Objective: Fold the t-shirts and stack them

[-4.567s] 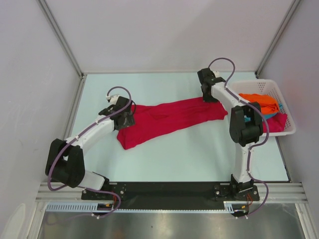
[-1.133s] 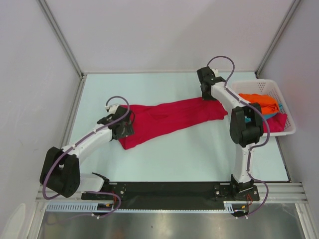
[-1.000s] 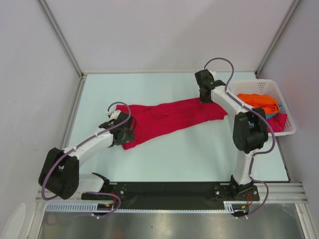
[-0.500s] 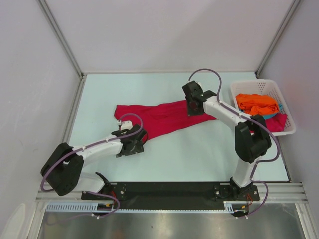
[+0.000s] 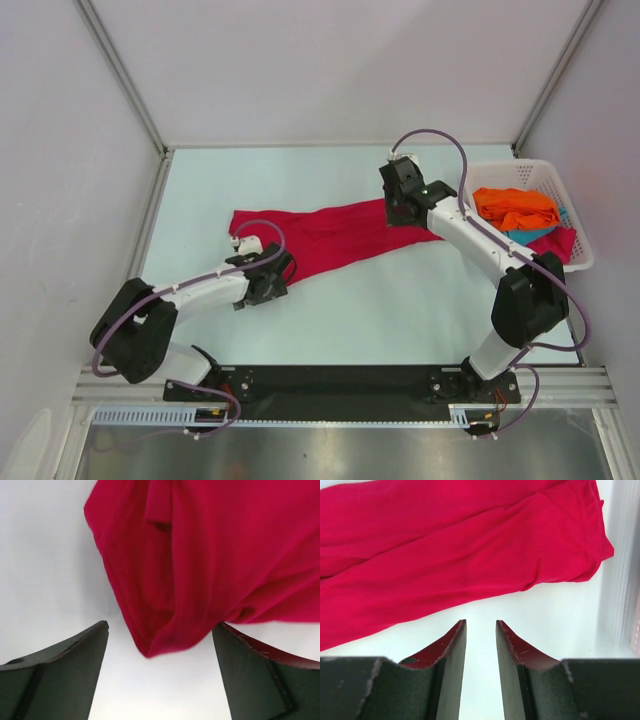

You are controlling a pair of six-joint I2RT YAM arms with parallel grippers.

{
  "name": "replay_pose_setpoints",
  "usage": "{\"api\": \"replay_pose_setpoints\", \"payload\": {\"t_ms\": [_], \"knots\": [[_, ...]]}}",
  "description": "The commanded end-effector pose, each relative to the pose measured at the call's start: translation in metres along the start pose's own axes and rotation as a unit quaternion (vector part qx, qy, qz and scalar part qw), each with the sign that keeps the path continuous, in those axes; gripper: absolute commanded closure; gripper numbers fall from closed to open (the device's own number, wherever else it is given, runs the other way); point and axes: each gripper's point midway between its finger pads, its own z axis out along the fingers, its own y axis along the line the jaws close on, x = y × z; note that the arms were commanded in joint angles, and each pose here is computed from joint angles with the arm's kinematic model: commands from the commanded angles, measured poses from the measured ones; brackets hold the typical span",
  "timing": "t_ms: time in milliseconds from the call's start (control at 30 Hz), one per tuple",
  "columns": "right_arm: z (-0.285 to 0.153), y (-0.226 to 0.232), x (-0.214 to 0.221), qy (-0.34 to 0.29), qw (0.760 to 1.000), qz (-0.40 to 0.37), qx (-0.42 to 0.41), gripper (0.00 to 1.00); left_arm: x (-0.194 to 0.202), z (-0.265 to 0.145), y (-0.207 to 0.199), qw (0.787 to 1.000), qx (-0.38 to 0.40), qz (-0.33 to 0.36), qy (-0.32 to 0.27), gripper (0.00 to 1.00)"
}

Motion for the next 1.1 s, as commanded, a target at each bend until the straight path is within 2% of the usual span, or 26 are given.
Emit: {"api": "replay_pose_setpoints", "payload": {"t_ms": [0, 67, 233, 300, 333, 467, 600, 833, 1067], "knots": [[-0.012, -0.007, -0.007, -0.011, 1.000, -0.005, 0.007, 0.64, 0.011, 0.024, 0.012, 0.999, -0.011, -0.016, 0.035, 0.14], [-0.015, -0.008, -0.008, -0.011, 1.000, -0.010, 0.011, 0.64, 0.005, 0.026, 0.010, 0.999, -0.002, -0.031, 0.036, 0.17], [-0.025, -0.011, -0.016, -0.016, 1.000, -0.010, 0.013, 0.64, -0.005, 0.015, -0.002, 0.997, 0.035, -0.048, 0.044, 0.35], [-0.031, -0.012, -0.020, -0.022, 1.000, -0.008, 0.011, 0.64, -0.012, 0.012, -0.008, 0.996, 0.052, -0.054, 0.041, 0.84], [-0.033, -0.012, -0.021, -0.024, 1.000, -0.007, 0.008, 0.64, -0.015, 0.012, -0.005, 0.996, 0.050, -0.059, 0.043, 0.99], [-0.044, -0.014, -0.029, -0.036, 0.999, -0.006, 0.007, 0.64, -0.022, 0.009, -0.002, 0.993, 0.065, -0.079, 0.054, 1.00], [-0.055, -0.016, -0.037, -0.049, 0.999, -0.005, 0.003, 0.64, -0.043, -0.002, 0.008, 0.991, 0.071, -0.106, 0.038, 1.00], [-0.060, -0.011, -0.040, -0.052, 0.999, -0.002, -0.014, 0.64, -0.103, -0.013, 0.051, 0.983, 0.062, -0.173, -0.002, 1.00], [-0.067, -0.006, -0.041, -0.056, 0.998, -0.002, -0.025, 0.64, -0.166, -0.006, 0.061, 0.976, 0.069, -0.207, -0.010, 1.00]]}}
